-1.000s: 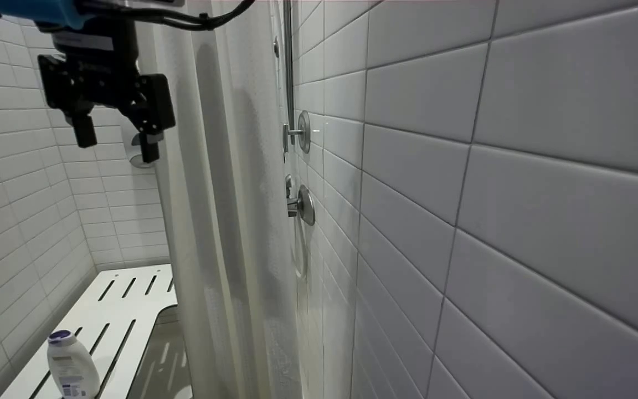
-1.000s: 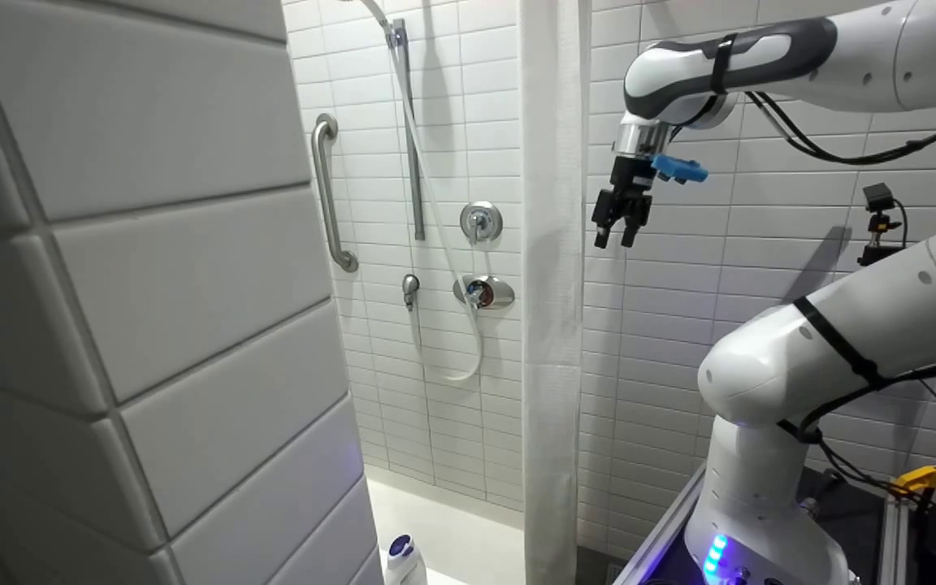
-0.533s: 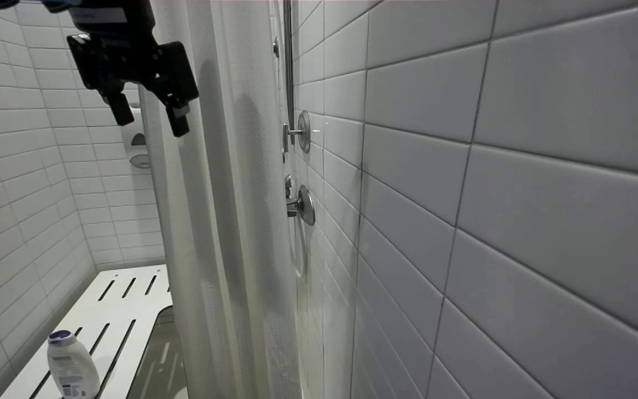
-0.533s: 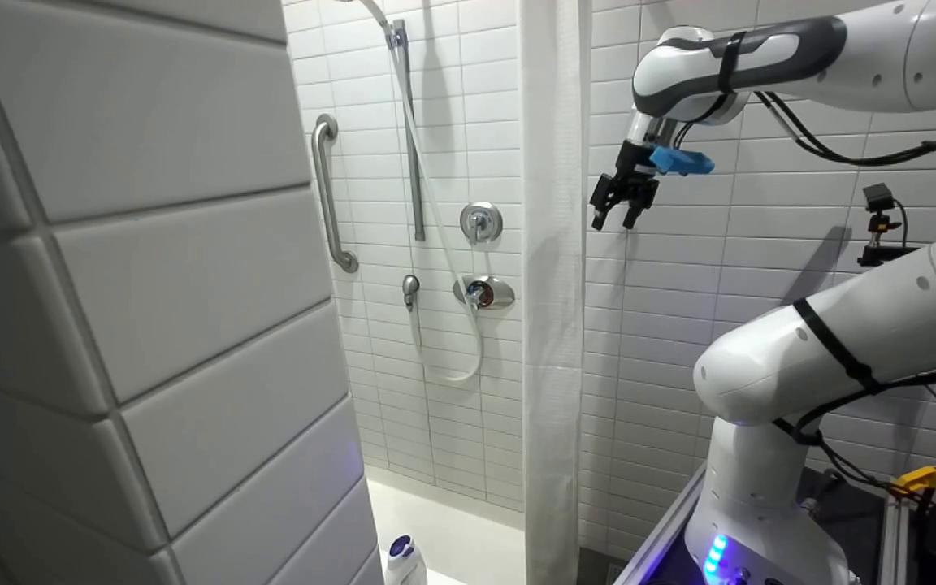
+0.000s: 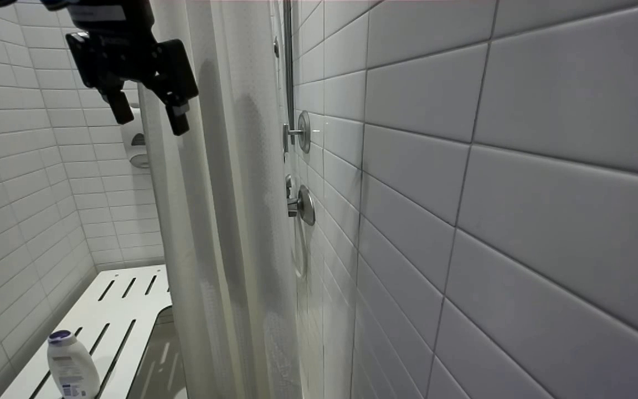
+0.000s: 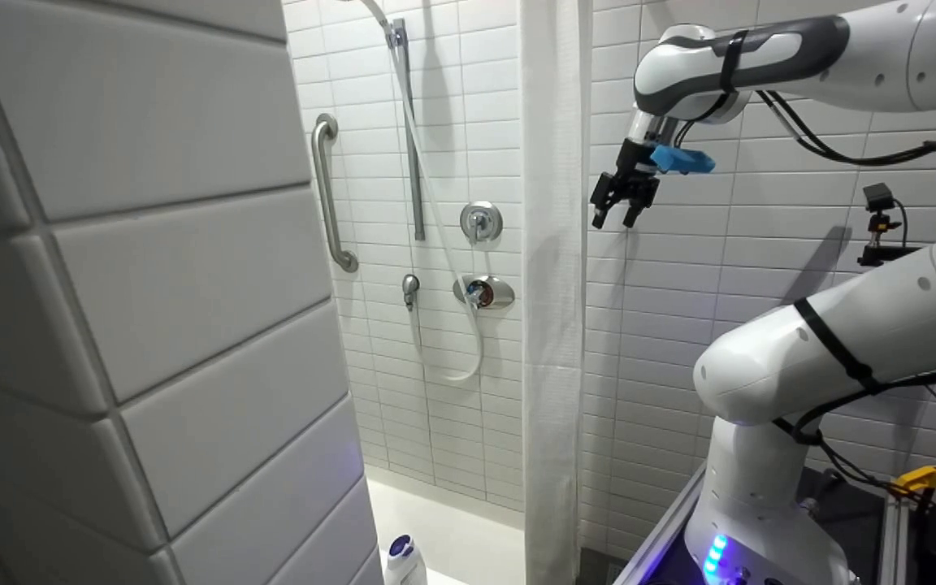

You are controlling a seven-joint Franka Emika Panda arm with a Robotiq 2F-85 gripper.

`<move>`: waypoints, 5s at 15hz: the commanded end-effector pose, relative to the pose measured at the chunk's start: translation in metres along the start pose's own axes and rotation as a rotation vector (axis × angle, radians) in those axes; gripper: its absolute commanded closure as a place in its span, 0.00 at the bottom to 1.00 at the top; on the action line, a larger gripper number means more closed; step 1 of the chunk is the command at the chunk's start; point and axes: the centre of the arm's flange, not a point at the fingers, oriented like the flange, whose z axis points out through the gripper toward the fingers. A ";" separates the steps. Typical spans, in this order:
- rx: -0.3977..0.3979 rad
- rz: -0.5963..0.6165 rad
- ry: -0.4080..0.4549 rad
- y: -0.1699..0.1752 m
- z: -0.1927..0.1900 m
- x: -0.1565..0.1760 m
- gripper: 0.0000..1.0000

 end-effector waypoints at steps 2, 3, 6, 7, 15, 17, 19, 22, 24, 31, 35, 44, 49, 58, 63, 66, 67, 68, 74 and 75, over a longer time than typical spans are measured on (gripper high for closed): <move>-0.024 -0.031 0.095 -0.001 -0.004 0.001 0.00; -0.039 -0.053 0.149 -0.002 -0.008 0.005 0.00; -0.046 -0.110 0.275 -0.002 -0.019 0.015 0.00; -0.043 -0.122 0.304 -0.003 -0.021 0.018 0.00; -0.010 -0.119 0.540 -0.019 -0.007 0.056 0.00; -0.029 -0.121 0.624 -0.017 -0.006 0.072 0.00; -0.046 -0.125 0.671 -0.013 -0.006 0.085 0.00; -0.019 -0.132 0.639 -0.013 0.000 0.094 0.32; 0.045 -0.160 0.567 -0.030 0.005 0.090 0.48; 0.235 -0.366 0.321 -0.124 0.012 0.063 0.99; 0.261 -0.469 0.241 -0.164 0.014 0.046 0.99; 0.313 -0.827 0.049 -0.285 0.007 -0.061 0.99; 0.366 -1.013 -0.023 -0.326 -0.006 -0.121 0.99; 0.449 -1.150 -0.036 -0.343 -0.047 -0.164 0.72; 0.294 -0.851 0.057 -0.226 -0.075 -0.092 0.48; 0.245 -0.689 0.164 -0.172 -0.103 -0.083 0.27; 0.228 -0.643 0.205 -0.159 -0.111 -0.083 0.19; 0.208 -0.613 0.252 -0.151 -0.119 -0.083 0.13; 0.179 -0.549 0.499 -0.118 -0.124 -0.052 0.00; 0.206 -0.556 0.513 -0.116 -0.118 -0.045 0.00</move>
